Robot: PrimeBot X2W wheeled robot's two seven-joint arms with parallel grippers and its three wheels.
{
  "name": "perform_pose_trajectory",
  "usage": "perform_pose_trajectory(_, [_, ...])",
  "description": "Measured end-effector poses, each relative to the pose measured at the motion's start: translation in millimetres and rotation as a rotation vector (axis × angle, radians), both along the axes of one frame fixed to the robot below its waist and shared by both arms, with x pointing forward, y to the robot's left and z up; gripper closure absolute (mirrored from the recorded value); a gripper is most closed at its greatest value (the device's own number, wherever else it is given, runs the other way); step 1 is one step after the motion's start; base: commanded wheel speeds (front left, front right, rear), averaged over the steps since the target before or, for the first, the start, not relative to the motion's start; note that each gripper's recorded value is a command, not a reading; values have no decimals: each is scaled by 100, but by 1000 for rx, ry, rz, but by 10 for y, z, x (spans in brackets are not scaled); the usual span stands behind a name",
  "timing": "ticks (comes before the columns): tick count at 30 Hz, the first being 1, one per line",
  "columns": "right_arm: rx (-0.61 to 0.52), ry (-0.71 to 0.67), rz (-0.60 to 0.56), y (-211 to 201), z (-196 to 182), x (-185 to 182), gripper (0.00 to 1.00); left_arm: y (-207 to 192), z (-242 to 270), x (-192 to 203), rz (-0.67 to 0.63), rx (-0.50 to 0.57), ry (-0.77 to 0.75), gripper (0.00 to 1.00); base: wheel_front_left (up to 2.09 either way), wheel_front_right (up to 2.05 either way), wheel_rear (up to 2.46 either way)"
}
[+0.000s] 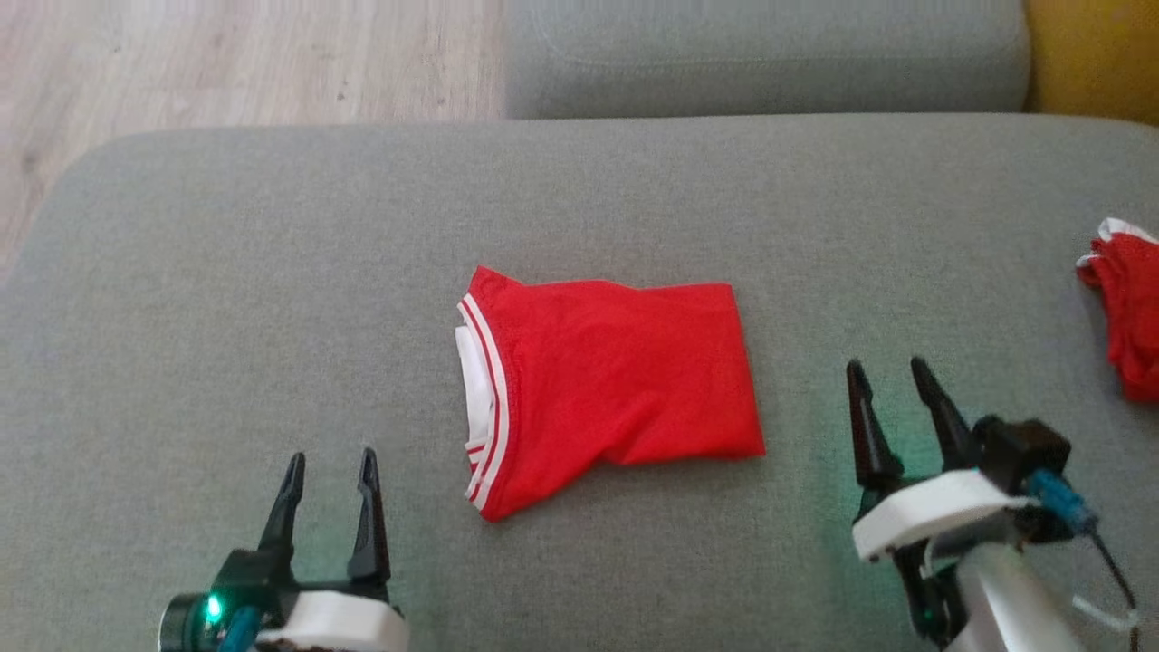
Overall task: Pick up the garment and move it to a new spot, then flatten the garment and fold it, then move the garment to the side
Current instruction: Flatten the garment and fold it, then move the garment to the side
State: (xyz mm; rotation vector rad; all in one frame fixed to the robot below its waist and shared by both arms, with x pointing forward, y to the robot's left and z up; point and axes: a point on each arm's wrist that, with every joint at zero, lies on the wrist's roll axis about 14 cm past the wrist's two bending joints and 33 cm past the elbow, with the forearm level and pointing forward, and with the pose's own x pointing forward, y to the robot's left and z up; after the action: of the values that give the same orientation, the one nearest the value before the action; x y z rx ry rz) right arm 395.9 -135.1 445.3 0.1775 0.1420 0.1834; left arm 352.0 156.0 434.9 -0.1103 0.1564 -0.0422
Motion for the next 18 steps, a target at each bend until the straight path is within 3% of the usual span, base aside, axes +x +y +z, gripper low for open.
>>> perform_pose_trajectory(13, [11,42,0,43,-123,-131,0,59,-23,-97,19,-3,8,0,0,0,0])
perform_pose_trajectory(18, [-9,112,69,238,-344,-166,0,-4,-94,-93,1,-28,32,0,0,0,0])
